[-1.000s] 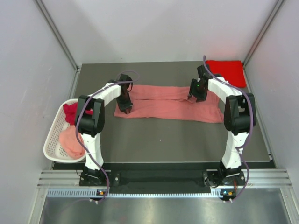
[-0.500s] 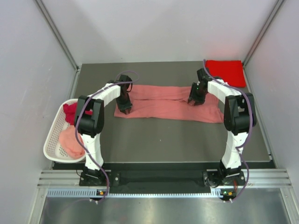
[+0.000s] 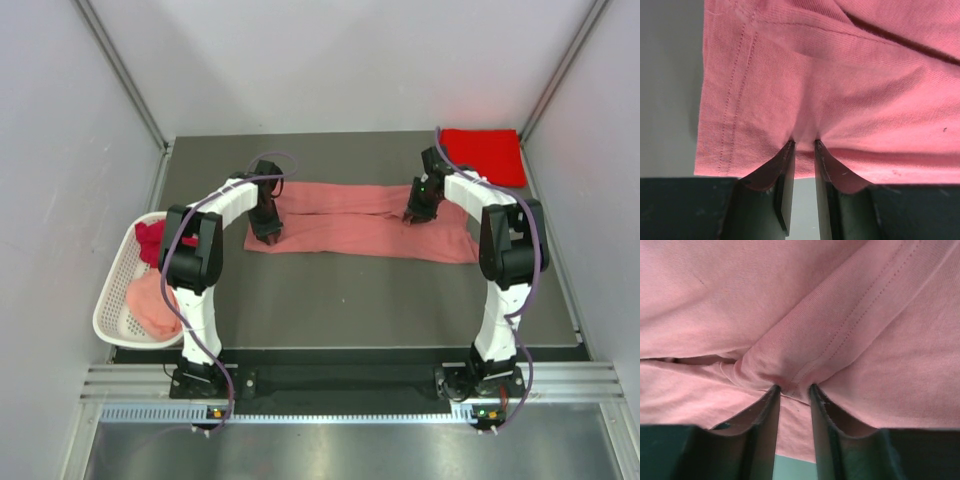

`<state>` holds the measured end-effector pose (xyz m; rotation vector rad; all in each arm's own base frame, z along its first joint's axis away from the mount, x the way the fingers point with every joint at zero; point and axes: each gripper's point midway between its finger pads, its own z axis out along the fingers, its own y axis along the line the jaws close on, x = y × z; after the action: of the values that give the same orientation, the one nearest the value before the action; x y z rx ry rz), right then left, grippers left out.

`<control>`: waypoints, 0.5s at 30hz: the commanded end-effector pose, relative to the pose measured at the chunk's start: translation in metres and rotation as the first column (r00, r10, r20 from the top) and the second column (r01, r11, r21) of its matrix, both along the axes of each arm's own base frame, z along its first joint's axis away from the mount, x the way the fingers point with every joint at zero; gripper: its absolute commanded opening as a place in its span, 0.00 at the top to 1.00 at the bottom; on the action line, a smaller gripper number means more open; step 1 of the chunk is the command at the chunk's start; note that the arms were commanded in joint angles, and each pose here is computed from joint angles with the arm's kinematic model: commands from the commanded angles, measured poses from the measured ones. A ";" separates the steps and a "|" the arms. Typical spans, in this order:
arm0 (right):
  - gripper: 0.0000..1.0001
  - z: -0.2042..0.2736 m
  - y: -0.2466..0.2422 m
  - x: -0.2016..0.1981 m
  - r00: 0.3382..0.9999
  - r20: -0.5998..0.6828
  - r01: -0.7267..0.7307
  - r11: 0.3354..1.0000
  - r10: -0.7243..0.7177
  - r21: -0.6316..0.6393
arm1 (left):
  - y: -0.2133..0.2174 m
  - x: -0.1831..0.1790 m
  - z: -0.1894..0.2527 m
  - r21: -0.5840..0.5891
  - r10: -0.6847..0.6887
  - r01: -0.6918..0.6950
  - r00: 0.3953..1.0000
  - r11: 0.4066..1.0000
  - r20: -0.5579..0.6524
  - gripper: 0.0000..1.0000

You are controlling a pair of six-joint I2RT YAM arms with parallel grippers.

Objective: Fold and stack the t-shirts
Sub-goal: Fold the tshirt

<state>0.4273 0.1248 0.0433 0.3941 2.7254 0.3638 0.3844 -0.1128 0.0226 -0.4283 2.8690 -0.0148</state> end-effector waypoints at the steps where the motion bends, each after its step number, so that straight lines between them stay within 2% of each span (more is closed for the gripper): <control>1: 0.74 0.020 0.003 0.024 0.996 0.083 0.013 0.999 -0.016 0.037 | 0.017 -0.008 0.006 0.063 0.014 -0.013 1.000 0.998 -0.019 0.73; 2: 0.77 0.024 0.003 0.028 0.995 0.095 0.012 0.999 -0.016 0.040 | 0.017 -0.008 0.006 0.063 0.013 -0.012 1.000 0.998 -0.016 0.73; 6: 1.00 0.034 0.010 0.040 0.991 0.132 -0.009 0.998 0.001 0.059 | 0.016 -0.007 0.006 0.060 0.013 -0.012 1.000 0.998 -0.019 0.73; 13: 1.00 0.055 0.046 0.082 0.957 0.279 -0.114 0.986 0.076 0.121 | 0.016 -0.008 0.005 0.059 0.012 -0.010 1.000 0.998 -0.021 0.73; 15: 0.95 0.067 0.067 0.101 0.932 0.351 -0.161 0.970 0.089 0.180 | 0.015 -0.008 0.006 0.055 0.014 -0.013 1.000 0.998 -0.020 0.73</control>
<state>0.4946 0.1579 0.0818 0.2943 2.5339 0.5451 0.3840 -0.1126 0.0226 -0.4279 2.8702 -0.0128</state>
